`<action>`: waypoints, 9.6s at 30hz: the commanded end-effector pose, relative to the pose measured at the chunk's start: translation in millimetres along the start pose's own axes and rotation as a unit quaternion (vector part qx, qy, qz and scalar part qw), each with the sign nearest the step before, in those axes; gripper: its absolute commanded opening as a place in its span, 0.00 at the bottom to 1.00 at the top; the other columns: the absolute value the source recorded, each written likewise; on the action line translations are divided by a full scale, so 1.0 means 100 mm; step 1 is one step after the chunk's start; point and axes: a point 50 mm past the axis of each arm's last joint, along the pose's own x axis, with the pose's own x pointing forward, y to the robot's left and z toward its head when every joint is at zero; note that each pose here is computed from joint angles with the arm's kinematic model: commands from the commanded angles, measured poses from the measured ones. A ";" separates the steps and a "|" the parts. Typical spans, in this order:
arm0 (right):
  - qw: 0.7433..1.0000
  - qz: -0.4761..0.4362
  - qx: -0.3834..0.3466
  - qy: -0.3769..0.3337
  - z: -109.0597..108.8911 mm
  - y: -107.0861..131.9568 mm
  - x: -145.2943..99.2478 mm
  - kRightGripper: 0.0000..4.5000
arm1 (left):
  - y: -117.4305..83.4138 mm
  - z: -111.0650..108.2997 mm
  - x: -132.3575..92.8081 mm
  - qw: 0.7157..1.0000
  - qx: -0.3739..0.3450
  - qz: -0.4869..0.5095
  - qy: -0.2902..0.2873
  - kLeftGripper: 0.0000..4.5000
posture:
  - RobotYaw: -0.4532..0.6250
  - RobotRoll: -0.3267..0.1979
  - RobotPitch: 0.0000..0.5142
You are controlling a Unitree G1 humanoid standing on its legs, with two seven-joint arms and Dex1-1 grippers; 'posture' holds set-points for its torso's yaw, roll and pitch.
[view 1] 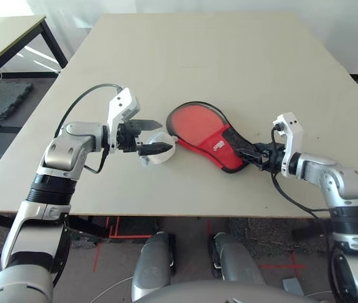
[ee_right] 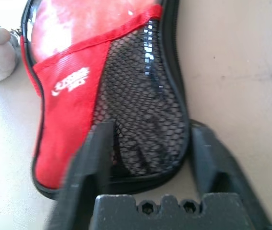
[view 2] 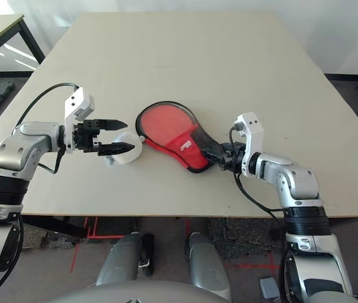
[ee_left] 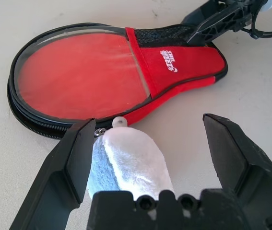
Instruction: Store the ping-pong paddle in its case and zip it.
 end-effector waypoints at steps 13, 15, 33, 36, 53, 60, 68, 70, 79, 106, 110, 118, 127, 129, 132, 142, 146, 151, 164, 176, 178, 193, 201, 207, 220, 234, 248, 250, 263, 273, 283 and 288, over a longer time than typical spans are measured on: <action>0.999 0.021 0.040 0.030 -0.15 0.05 -0.05 0.00 | -0.02 -0.04 0.04 1.000 -0.003 -0.005 0.005 1.00 | 0.48 0.62 0.24; 0.998 0.024 0.042 0.034 -0.16 0.05 -0.09 0.00 | -0.02 -0.05 0.04 1.000 -0.003 -0.004 0.005 1.00 | 0.48 0.62 0.24; 0.994 0.032 0.059 0.088 -0.35 0.07 -0.64 0.00 | 0.04 -0.06 0.06 1.000 -0.003 0.002 0.000 1.00 | 0.44 0.62 0.25; 0.994 0.023 0.064 0.088 -0.36 0.04 -0.73 0.00 | 0.05 -0.08 0.05 1.000 -0.003 0.006 0.002 1.00 | 0.43 0.62 0.25; 0.989 0.023 0.075 0.126 -0.53 0.15 -1.04 0.00 | 0.06 -0.07 0.02 1.000 -0.008 0.013 0.000 1.00 | 0.43 0.62 0.25; 0.987 0.015 0.076 0.142 -0.58 0.17 -1.11 0.00 | 0.07 -0.07 0.02 1.000 -0.005 0.015 0.004 1.00 | 0.43 0.62 0.25; 0.986 0.015 0.075 0.151 -0.62 0.17 -1.13 0.00 | 0.07 -0.08 0.00 1.000 -0.005 0.017 0.006 1.00 | 0.43 0.62 0.24; 0.985 -0.003 0.057 0.163 -0.62 0.12 -1.15 0.06 | 0.08 -0.08 -0.01 1.000 -0.004 0.020 0.006 1.00 | 0.43 0.62 0.23; 0.987 -0.098 -0.024 0.125 -0.20 -0.28 -1.45 0.76 | 0.11 -0.07 -0.20 0.999 -0.005 0.048 0.013 1.00 | 0.44 0.62 0.22; 0.969 0.133 -0.197 0.067 0.29 0.17 -0.02 0.99 | -0.10 -0.07 -0.33 0.998 -0.055 0.033 0.017 1.00 | 0.52 0.62 0.21; 0.965 0.135 -0.204 0.090 0.19 0.15 0.02 0.99 | -0.13 -0.10 -0.27 0.998 -0.052 0.041 0.009 1.00 | 0.53 0.62 0.21; 0.960 0.131 -0.221 0.107 0.10 0.13 0.04 0.99 | -0.15 -0.11 -0.14 0.998 -0.048 0.036 0.005 1.00 | 0.53 0.62 0.21; 0.961 0.123 -0.222 0.105 0.07 0.12 0.04 0.99 | -0.10 -0.18 -0.01 0.998 -0.036 0.048 0.021 1.00 | 0.51 0.62 0.23; 0.962 0.122 -0.221 0.103 0.07 0.13 0.04 0.99 | -0.09 -0.20 0.03 0.998 -0.035 0.049 0.024 1.00 | 0.51 0.62 0.23; 0.963 0.121 -0.220 0.100 0.07 0.13 0.04 0.99 | -0.10 -0.24 0.09 0.998 -0.034 0.045 0.034 1.00 | 0.50 0.62 0.23; 0.965 0.117 -0.218 0.092 0.06 0.15 0.04 1.00 | 0.11 -0.27 0.25 0.990 0.010 0.119 0.077 0.46 | 0.49 0.62 0.24; 0.965 0.116 -0.217 0.091 0.05 0.15 0.04 1.00 | 0.24 -0.26 0.24 0.981 0.024 0.175 0.085 0.15 | 0.49 0.62 0.24; 0.965 0.116 -0.215 0.090 0.04 0.16 0.05 1.00 | 0.34 -0.22 0.21 0.970 0.032 0.224 0.094 0.00 | 0.50 0.62 0.23; 0.967 0.116 -0.208 0.089 -0.01 0.18 0.10 1.00 | 0.59 0.11 0.34 0.949 0.125 0.267 0.116 0.00 | 0.49 0.62 0.22; 0.968 0.113 -0.205 0.090 -0.07 0.19 0.11 1.00 | 0.80 0.36 0.51 0.927 0.208 0.273 0.148 0.00 | 0.48 0.62 0.23; 0.968 0.114 -0.204 0.090 -0.08 0.20 0.10 1.00 | 0.81 0.41 0.57 0.925 0.216 0.276 0.144 0.00 | 0.48 0.62 0.23; 0.972 0.107 -0.193 0.086 -0.12 0.23 0.04 1.00 | 0.54 0.94 1.21 0.937 0.242 0.250 0.001 0.00 | 0.44 0.62 0.24; 0.972 0.109 -0.194 0.082 -0.10 0.24 0.07 1.00 | 0.20 0.94 1.36 0.969 0.247 0.015 -0.017 0.00 | 0.45 0.62 0.22; 0.971 0.112 -0.196 0.081 -0.08 0.24 0.10 1.00 | 0.05 0.79 1.34 0.964 0.255 -0.078 0.005 0.00 | 0.46 0.62 0.21; 0.971 0.112 -0.196 0.078 -0.08 0.24 0.11 1.00 | -0.18 0.67 1.44 0.967 0.217 -0.134 0.001 0.64 | 0.46 0.62 0.21; 0.971 0.114 -0.196 0.078 -0.07 0.24 0.13 1.00 | 0.05 0.85 1.03 0.982 0.173 -0.061 -0.042 0.99 | 0.47 0.62 0.20; 0.970 0.114 -0.197 0.080 -0.08 0.22 0.12 1.00 | -0.06 0.18 0.63 0.985 0.125 -0.104 0.057 0.99 | 0.48 0.62 0.19; 0.970 0.114 -0.197 0.081 -0.08 0.21 0.12 1.00 | -0.09 0.14 0.68 0.986 0.113 -0.109 0.049 0.99 | 0.48 0.62 0.19; 0.971 0.103 -0.201 0.077 -0.04 0.19 0.05 1.00 | -0.17 -0.22 1.02 0.983 0.098 -0.126 0.088 0.99 | 0.45 0.62 0.19; 0.978 0.095 -0.185 0.009 0.34 0.07 -0.43 1.00 | -0.17 -0.35 1.17 0.981 0.102 -0.126 0.108 0.99 | 0.44 0.62 0.20; 0.977 0.088 -0.177 -0.087 0.80 0.14 -0.39 1.00 | -0.21 -0.29 1.24 0.981 0.101 -0.135 0.095 0.99 | 0.44 0.62 0.18; 0.976 0.120 -0.169 -0.074 0.72 0.28 -0.04 1.00 | -0.21 -0.28 1.23 0.981 0.101 -0.134 0.094 0.99 | 0.45 0.62 0.18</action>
